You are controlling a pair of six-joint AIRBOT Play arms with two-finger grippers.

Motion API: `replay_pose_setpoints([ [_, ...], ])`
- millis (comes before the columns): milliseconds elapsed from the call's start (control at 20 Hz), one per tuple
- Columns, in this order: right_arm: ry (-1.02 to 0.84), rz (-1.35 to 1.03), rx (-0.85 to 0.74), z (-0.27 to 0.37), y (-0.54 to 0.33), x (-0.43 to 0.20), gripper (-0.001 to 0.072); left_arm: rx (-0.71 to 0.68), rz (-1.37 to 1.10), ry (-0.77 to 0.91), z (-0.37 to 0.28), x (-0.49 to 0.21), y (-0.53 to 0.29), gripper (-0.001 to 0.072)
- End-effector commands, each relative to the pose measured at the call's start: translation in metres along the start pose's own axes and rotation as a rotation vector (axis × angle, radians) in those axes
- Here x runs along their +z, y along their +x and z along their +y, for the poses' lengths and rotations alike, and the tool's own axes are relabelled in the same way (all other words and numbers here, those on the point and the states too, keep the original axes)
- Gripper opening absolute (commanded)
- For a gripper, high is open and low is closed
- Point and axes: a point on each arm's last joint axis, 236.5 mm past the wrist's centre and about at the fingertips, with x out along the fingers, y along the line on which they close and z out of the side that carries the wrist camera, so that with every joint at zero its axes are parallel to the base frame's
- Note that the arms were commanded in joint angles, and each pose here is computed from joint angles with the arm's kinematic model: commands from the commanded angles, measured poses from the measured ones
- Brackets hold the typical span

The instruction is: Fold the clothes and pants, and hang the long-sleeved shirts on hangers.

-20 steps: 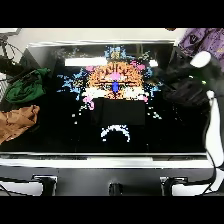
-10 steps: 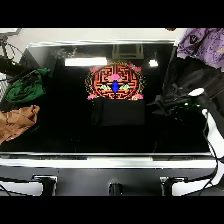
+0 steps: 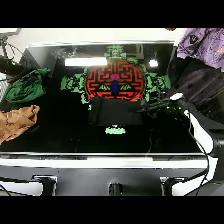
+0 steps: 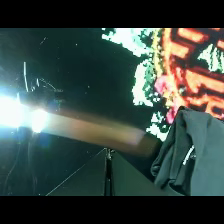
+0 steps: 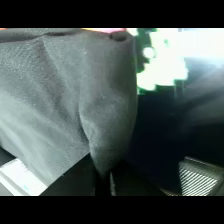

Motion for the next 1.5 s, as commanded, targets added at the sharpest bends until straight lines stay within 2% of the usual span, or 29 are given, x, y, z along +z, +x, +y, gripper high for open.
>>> replay_pose_setpoints([
  [0,-0.015,-0.048,0.05,0.032,-0.014,0.019,0.0028,0.0,-0.001,-0.001,0.0,0.0,0.0,0.0017],
  [250,0.015,-0.287,0.072,0.102,-0.099,0.101,0.0028,0.0,-0.001,-0.001,0.0,0.0,0.0,0.0017],
  [450,0.058,-0.473,0.043,0.129,-0.168,0.141,0.0028,0.0,0.0,-0.001,0.001,0.0,0.0,0.0016],
  [750,0.185,-0.732,0.079,0.122,-0.275,0.185,0.0027,0.0,0.0,-0.001,0.001,0.0,0.0,0.0017],
  [950,0.261,-0.893,0.084,0.079,-0.342,0.207,0.0027,0.0,0.0,-0.001,0.001,0.0,0.0,0.0016],
  [1100,0.324,-0.921,-0.09,0.008,-0.38,0.196,0.0027,0.0,0.0,-0.001,0.001,0.0,0.0,0.0017],
  [1350,0.478,-0.814,-0.548,-0.125,-0.437,0.119,0.0023,0.001,0.001,-0.001,0.001,0.0,0.0,0.0016],
  [1450,0.53,-0.758,-0.651,-0.156,-0.445,0.086,0.0024,0.001,0.001,-0.001,0.001,0.0,0.0,0.0016],
])
